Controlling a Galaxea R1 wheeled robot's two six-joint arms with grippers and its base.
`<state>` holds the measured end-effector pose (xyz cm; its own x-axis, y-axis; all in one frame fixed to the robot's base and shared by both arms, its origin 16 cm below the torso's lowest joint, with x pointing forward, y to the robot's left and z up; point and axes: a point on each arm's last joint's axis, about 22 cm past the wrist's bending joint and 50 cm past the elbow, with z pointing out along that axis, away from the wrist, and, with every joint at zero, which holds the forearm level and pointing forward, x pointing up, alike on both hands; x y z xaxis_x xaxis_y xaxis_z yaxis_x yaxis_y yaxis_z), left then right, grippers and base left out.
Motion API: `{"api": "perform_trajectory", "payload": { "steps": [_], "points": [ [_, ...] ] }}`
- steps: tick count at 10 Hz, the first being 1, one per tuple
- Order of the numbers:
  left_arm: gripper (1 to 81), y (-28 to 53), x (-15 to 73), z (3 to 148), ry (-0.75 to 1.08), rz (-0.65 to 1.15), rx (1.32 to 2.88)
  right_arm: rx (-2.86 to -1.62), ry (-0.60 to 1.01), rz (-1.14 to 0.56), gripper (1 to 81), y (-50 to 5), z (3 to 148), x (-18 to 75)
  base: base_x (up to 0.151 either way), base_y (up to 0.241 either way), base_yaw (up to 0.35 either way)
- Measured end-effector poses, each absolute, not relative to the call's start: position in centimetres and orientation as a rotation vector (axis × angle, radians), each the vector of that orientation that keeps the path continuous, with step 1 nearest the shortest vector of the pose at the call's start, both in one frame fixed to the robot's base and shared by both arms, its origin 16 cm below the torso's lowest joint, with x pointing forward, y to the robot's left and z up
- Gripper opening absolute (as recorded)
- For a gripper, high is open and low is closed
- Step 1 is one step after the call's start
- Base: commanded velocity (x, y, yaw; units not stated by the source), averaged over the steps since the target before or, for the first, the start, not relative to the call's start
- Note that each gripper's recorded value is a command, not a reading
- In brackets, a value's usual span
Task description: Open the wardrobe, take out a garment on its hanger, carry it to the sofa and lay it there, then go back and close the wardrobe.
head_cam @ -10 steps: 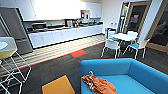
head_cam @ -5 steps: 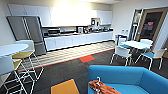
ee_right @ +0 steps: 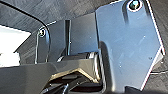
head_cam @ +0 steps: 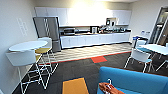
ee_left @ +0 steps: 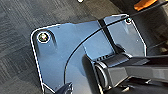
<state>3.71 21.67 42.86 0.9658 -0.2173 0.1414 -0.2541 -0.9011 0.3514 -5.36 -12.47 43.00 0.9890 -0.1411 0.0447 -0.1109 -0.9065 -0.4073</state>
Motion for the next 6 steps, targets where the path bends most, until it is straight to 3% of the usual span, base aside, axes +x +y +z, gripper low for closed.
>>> {"api": "perform_trajectory", "payload": {
  "steps": [6],
  "points": [
    [81.1,21.71,3.7,42.87,-0.336,0.141,2.743,-2.718,0.174,-0.103,81.1,-12.45,42.98,-5.09,0.0,0.0,0.301]
  ]
}}
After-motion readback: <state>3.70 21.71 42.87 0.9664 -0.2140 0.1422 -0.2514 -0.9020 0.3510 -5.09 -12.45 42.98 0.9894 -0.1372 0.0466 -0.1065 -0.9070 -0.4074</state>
